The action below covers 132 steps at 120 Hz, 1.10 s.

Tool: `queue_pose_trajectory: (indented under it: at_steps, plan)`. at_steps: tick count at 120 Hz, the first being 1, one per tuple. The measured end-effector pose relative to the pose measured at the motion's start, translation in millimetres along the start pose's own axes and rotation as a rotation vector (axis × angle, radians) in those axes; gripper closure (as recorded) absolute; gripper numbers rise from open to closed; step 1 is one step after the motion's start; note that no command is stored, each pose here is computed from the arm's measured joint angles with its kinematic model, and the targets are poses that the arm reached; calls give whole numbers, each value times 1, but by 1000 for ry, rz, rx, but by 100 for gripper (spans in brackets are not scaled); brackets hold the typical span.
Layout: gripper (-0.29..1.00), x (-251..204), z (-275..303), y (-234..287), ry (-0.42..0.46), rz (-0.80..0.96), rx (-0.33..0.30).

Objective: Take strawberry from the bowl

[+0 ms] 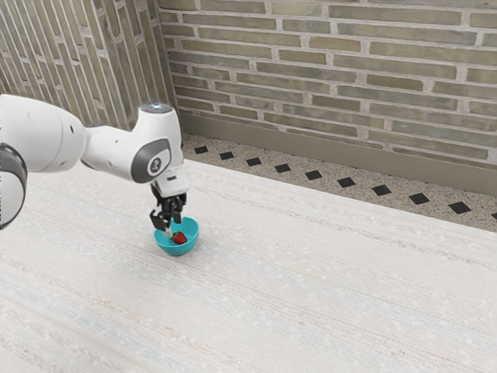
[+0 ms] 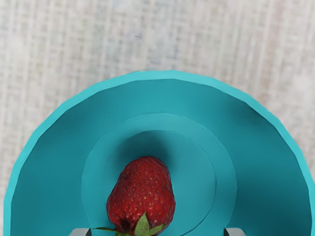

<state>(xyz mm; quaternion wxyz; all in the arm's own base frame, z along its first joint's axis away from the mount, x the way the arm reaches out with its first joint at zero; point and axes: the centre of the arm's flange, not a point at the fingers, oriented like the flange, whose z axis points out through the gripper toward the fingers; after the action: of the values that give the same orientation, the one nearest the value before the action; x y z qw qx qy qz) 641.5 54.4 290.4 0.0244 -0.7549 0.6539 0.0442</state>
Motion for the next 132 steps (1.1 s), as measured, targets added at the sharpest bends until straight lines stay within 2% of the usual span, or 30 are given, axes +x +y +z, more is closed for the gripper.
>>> queue_pose_trajectory:
  at_steps: [81,116,132]
  plan:
    - [35,8,38,-7,9,68,-10]
    - [64,10,34,-8,10,74,8]
    - [65,11,1,-7,13,77,55]
